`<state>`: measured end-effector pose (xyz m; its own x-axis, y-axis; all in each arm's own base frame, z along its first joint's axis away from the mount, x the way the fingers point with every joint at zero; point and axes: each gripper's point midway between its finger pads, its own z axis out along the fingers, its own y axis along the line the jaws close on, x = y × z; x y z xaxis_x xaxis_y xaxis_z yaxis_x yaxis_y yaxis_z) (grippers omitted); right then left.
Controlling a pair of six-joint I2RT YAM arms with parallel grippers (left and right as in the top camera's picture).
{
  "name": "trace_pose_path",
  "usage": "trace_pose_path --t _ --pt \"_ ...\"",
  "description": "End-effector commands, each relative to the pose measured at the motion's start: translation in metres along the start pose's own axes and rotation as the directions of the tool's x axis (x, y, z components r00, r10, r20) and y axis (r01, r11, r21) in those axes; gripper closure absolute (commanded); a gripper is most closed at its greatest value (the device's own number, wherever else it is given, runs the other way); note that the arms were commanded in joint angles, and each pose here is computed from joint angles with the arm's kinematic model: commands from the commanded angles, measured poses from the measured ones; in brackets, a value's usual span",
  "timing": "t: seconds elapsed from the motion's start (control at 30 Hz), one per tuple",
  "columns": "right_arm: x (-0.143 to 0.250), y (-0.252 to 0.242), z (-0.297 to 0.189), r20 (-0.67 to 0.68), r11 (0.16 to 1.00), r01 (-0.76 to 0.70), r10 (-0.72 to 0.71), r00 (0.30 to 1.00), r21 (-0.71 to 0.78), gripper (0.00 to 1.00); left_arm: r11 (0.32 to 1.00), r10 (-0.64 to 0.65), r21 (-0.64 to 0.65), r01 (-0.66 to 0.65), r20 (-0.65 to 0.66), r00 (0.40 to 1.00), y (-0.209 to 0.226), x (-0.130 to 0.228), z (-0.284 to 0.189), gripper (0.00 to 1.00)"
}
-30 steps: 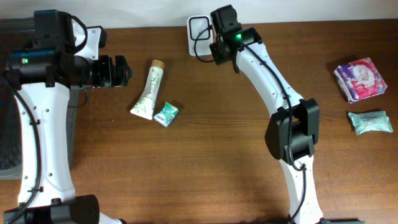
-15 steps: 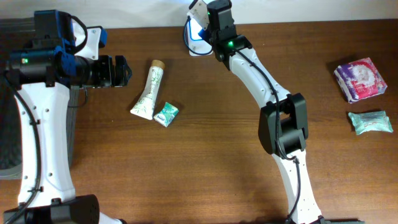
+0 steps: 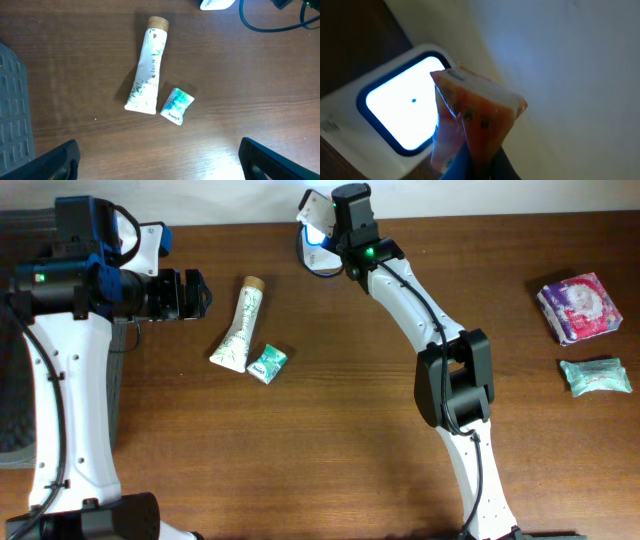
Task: Scan the item barcode
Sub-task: 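Lift the orange packet and hold it in front of the scanner, then carry the orange packet to the right edge and release it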
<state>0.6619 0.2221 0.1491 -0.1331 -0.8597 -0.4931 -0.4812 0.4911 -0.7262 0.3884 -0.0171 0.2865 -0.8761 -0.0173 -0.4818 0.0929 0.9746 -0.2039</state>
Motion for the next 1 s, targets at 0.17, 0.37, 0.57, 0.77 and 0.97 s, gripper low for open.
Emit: trace_pose_path --t 0.17,0.37,0.57,0.77,0.97 --pt "0.006 0.016 0.002 -0.045 0.986 0.161 -0.162 0.986 -0.038 0.96 1.0 0.002 0.011 -0.002 0.002 1.0 -0.002 -0.001 0.0 0.01" --pt "0.008 -0.013 -0.005 -0.092 0.993 -0.059 0.068 0.993 0.1 0.96 1.0 0.002 0.011 -0.002 0.002 1.0 -0.002 -0.001 0.0 0.01" --pt "0.049 -0.085 -0.051 -0.151 0.882 -0.399 0.443 0.884 0.252 0.96 1.0 0.002 0.011 -0.002 0.002 1.0 -0.002 -0.001 0.0 0.01" --pt "0.197 -0.147 -0.134 -0.186 0.381 -0.739 0.923 0.336 0.556 0.96 1.0 0.002 0.011 -0.002 0.002 1.0 -0.002 -0.001 0.0 0.01" --pt "0.36 -0.125 -0.233 -0.187 0.049 -0.528 0.959 -0.212 0.848 0.96 1.0 0.002 0.011 -0.002 0.002 1.0 -0.002 -0.001 0.0 0.01"
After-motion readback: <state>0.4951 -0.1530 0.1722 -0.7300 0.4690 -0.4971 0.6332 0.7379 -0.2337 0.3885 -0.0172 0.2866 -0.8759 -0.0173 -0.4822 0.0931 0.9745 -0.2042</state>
